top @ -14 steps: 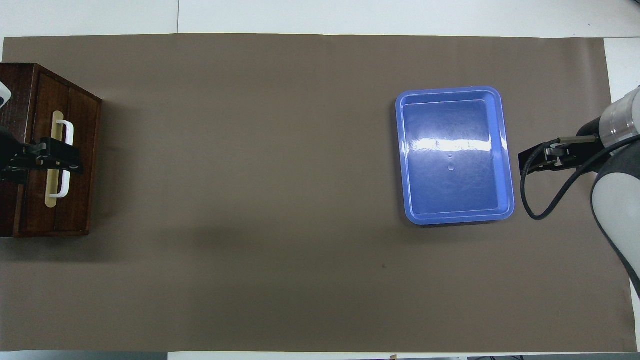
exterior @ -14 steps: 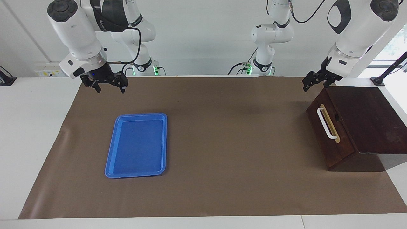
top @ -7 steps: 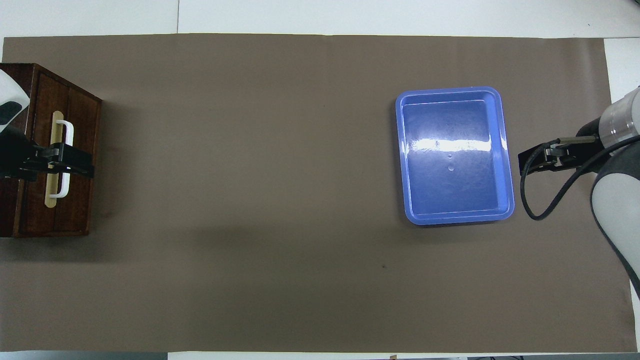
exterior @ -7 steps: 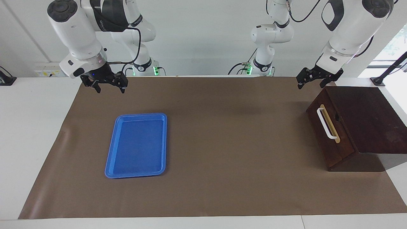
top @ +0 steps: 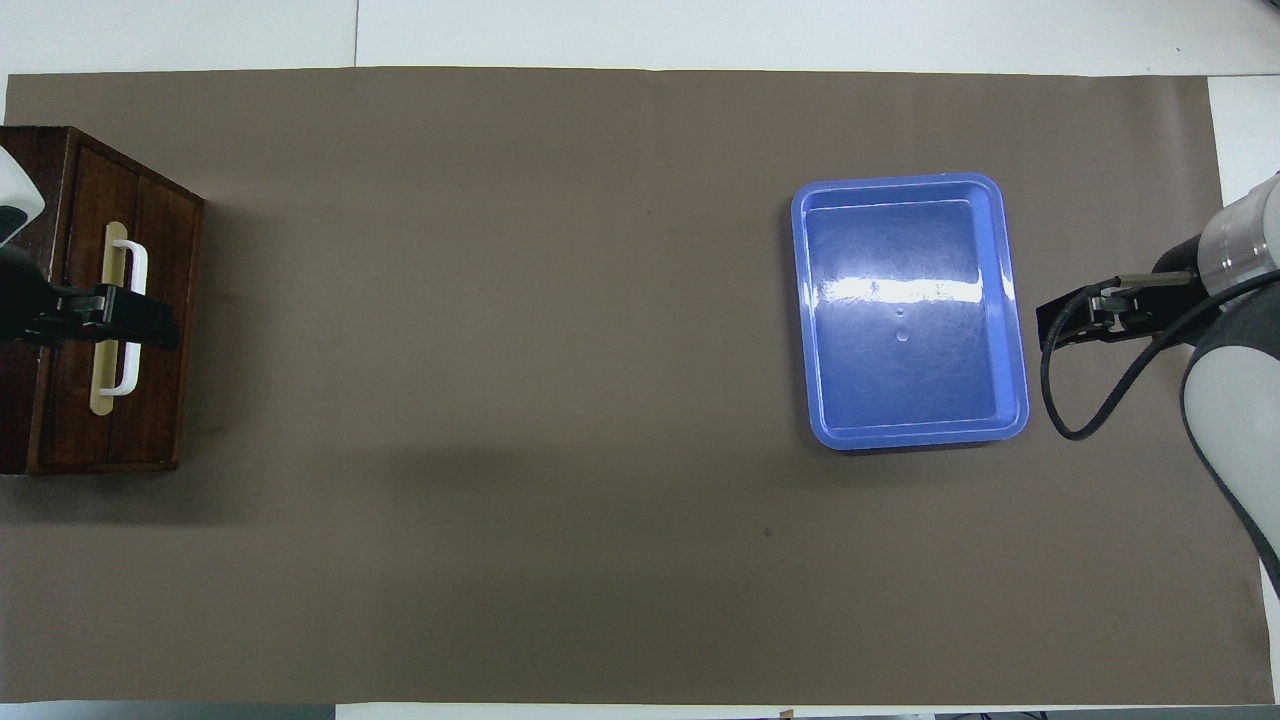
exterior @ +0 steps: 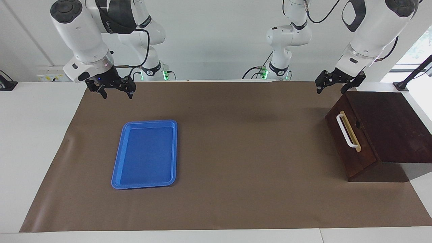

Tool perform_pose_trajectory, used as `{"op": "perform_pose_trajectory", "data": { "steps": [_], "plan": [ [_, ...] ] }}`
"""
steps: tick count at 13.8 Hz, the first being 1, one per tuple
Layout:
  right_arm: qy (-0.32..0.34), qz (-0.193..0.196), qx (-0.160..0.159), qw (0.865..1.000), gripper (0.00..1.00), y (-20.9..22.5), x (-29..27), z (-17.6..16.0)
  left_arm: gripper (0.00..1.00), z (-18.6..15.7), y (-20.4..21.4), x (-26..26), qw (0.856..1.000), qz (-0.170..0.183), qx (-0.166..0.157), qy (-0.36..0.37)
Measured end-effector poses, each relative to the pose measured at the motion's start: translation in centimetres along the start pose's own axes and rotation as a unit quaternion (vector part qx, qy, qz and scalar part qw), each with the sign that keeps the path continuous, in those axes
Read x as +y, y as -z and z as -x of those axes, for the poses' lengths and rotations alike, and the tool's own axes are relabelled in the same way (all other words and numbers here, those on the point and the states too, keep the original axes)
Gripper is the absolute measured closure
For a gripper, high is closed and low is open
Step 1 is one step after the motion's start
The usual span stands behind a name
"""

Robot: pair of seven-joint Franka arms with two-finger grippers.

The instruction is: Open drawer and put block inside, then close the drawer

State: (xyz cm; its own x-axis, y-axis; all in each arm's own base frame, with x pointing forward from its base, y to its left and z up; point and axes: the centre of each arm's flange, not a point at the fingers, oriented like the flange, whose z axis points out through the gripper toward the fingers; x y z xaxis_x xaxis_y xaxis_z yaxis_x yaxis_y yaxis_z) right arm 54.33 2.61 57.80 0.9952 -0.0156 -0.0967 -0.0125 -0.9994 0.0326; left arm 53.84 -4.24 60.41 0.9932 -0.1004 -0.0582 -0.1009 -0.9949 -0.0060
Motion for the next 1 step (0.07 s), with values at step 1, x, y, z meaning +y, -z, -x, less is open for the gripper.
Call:
{"op": "perform_pose_trajectory", "data": {
  "steps": [1],
  "plan": [
    [0.0,0.0,0.0,1.0,0.0,0.0,0.0,0.0,0.0,-0.02,0.01,-0.06,1.0,0.0,0.001,0.0]
  ]
}}
